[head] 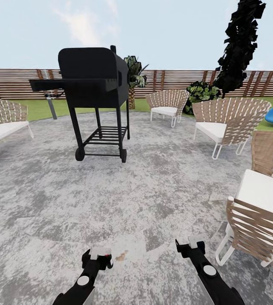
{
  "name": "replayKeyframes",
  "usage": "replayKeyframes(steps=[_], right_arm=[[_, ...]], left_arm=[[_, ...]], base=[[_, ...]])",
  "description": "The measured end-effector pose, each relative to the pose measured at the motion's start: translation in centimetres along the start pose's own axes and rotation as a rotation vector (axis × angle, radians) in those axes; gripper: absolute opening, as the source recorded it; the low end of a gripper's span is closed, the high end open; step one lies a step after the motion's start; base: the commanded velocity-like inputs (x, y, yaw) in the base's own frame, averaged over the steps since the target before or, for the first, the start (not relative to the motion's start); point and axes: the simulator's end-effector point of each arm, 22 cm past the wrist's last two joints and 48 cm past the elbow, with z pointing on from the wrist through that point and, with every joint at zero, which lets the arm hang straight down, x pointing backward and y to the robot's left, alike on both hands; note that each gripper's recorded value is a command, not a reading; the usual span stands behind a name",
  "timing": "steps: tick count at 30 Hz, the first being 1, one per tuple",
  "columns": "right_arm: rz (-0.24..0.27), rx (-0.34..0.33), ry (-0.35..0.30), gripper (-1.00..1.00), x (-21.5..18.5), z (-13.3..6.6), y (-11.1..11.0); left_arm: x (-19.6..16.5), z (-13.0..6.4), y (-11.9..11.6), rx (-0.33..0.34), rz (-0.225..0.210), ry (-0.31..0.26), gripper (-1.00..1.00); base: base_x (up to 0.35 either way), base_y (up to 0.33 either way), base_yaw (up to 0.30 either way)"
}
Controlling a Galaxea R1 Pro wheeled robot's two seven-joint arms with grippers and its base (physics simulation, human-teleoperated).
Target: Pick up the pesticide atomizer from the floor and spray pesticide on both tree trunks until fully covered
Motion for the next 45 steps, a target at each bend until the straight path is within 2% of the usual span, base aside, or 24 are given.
replayKeyframes(steps=[6,13,22,28,35,45], right_arm=[[0.0,0.001,0.0,1.0,0.0,0.0,0.0],[-0.001,-0.005,0.029,1.0,1.6,0.4,0.3],[0.0,-0.013,0.072,1.0,4.1,0.8,0.7],[0.0,-0.017,0.097,1.0,5.5,1.1,1.0],[0.0,-0.017,0.097,1.0,5.5,1.1,1.0],[0.0,-0.026,0.148,1.0,8.5,1.4,1.5]], left_arm=[[0.0,0.0,0.0,0.0,0.0,0.0,1.0],[1.6,0.4,-0.1,0.002,0.0,0.029,1.0],[3.9,0.9,-0.4,0.006,0.001,0.071,1.0],[5.3,1.1,-0.5,0.009,0.001,0.096,1.0],[5.4,1.1,-0.5,0.009,0.001,0.096,1.0],[8.3,1.5,-0.8,0.013,0.002,0.147,1.0]], base=[[0.0,0.0,0.0],[0.0,0.0,-0.011],[0.0,0.0,-0.151],[0.0,0.0,-0.02],[0.0,0.0,-0.001],[0.0,0.0,0.0]])
